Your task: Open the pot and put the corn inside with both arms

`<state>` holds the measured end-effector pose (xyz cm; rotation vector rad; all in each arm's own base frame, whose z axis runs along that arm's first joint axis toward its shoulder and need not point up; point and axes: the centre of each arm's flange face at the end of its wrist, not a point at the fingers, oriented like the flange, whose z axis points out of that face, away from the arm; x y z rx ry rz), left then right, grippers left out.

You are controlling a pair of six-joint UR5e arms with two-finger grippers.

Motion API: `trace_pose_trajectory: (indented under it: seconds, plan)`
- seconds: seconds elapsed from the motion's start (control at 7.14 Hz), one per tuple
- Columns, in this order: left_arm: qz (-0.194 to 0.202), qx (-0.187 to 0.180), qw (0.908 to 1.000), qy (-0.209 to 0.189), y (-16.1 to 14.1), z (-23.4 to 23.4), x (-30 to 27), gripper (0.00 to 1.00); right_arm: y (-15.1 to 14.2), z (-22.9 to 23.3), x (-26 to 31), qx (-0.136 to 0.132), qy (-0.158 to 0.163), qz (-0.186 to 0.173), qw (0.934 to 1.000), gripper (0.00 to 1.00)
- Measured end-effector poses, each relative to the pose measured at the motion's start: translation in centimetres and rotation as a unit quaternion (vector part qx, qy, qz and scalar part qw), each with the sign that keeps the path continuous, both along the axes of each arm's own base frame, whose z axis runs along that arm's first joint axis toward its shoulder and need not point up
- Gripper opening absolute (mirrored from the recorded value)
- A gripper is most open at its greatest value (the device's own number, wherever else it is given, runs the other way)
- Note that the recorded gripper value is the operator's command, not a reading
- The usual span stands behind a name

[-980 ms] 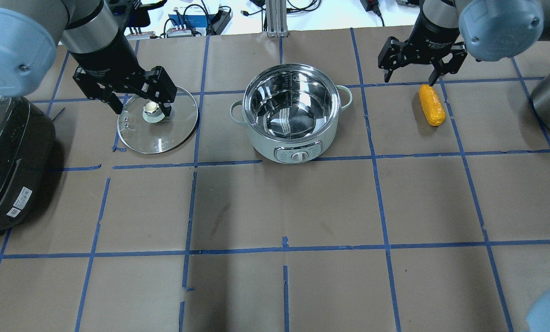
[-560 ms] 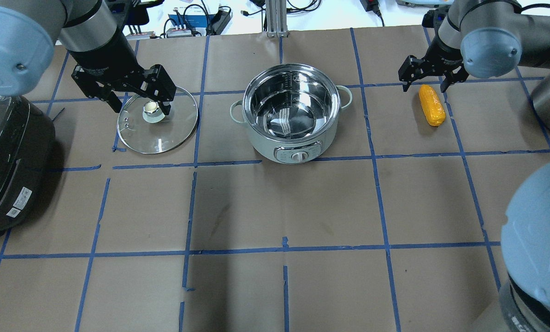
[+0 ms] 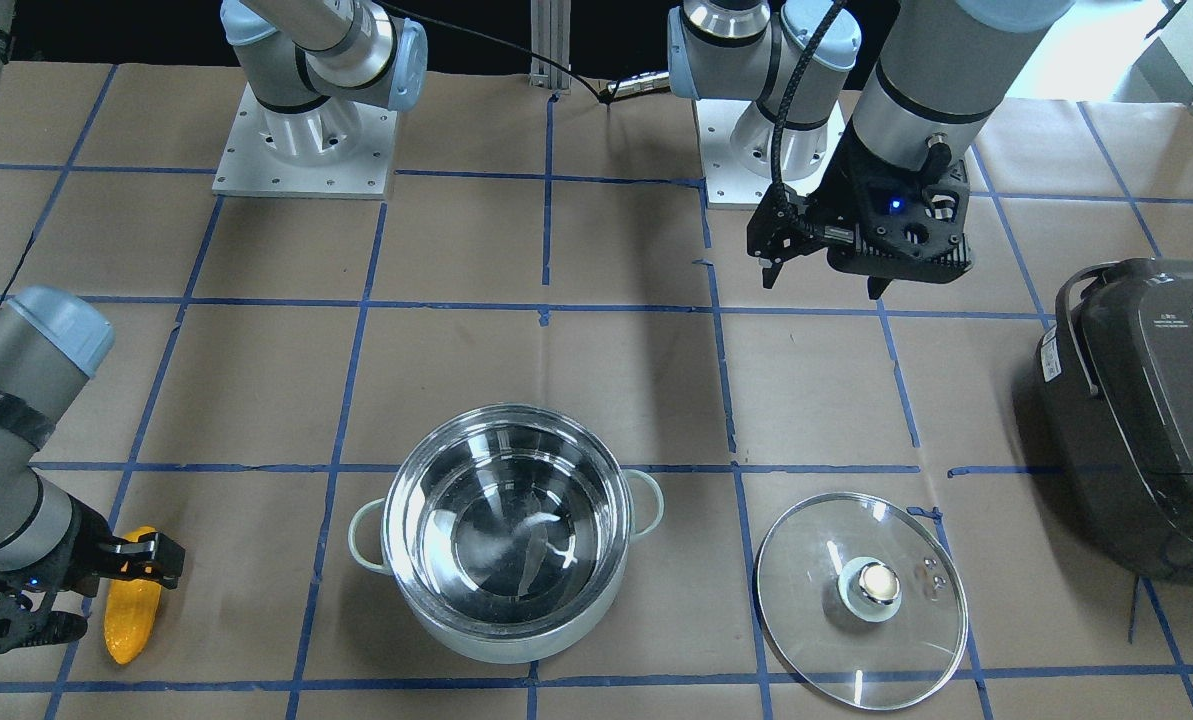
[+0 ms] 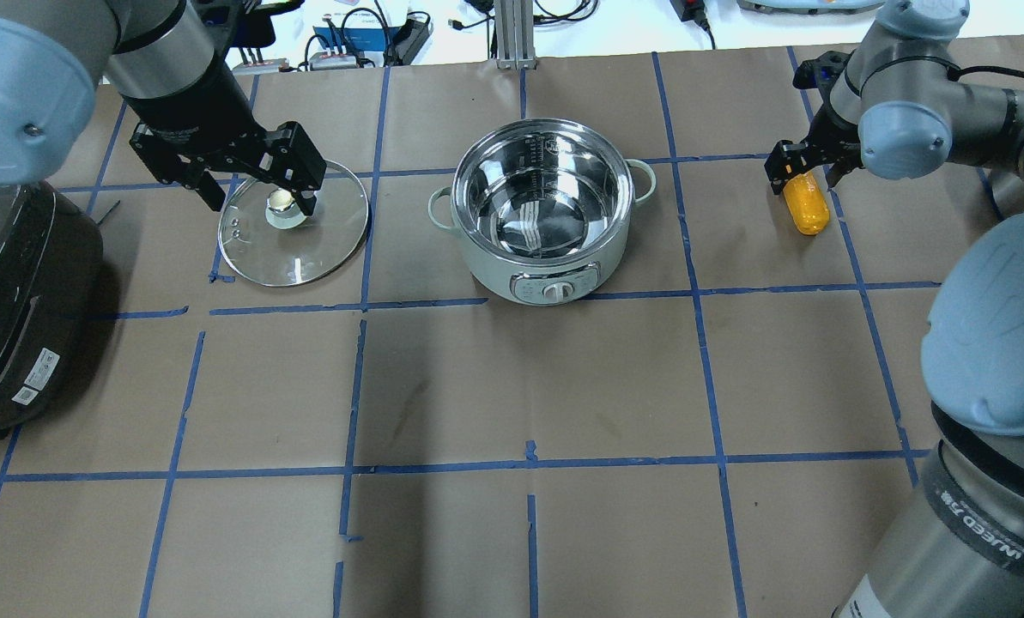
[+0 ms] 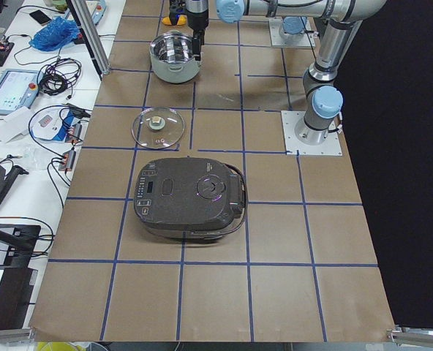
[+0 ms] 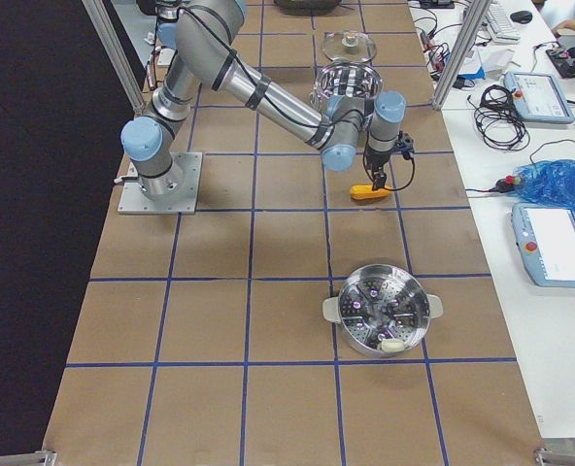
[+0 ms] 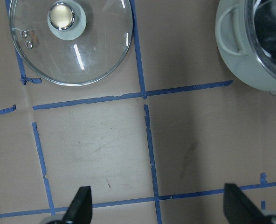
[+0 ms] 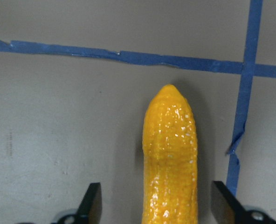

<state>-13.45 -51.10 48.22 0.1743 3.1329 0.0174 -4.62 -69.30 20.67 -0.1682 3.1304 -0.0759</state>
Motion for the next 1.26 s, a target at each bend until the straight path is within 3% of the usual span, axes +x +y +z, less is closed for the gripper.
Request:
trace_pose_trajectory:
  seconds: [0.14, 0.42, 0.7, 0.98, 1.26]
  plan:
    - [-0.001, -0.004, 1.0, -0.001, 0.5, 0.5, 0.0, 1.0, -0.1, -1.1, -0.4, 0.007, -0.001, -0.001, 1.0, 0.05]
    - [-0.001, -0.006, 1.0, 0.0, 0.8, 0.7, 0.0, 1.0, -0.3, -1.4, -0.6, 0.01, 0.002, -0.003, 0.9999, 0.04]
    - [-0.001, -0.007, 1.0, 0.0, 0.7, 0.7, 0.1, 1.0, -0.6, 3.3, 2.7, 0.021, 0.022, 0.006, 0.9995, 0.04]
    - [0.0, -0.009, 1.0, 0.001, 0.7, 0.7, 0.3, 1.0, 0.9, 11.2, 14.8, 0.016, 0.021, -0.002, 0.9996, 0.05]
    - [0.001, -0.011, 0.9999, 0.001, 0.7, 0.8, 0.5, 1.0, 3.2, 14.0, 27.5, -0.029, -0.016, -0.016, 0.9993, 0.05]
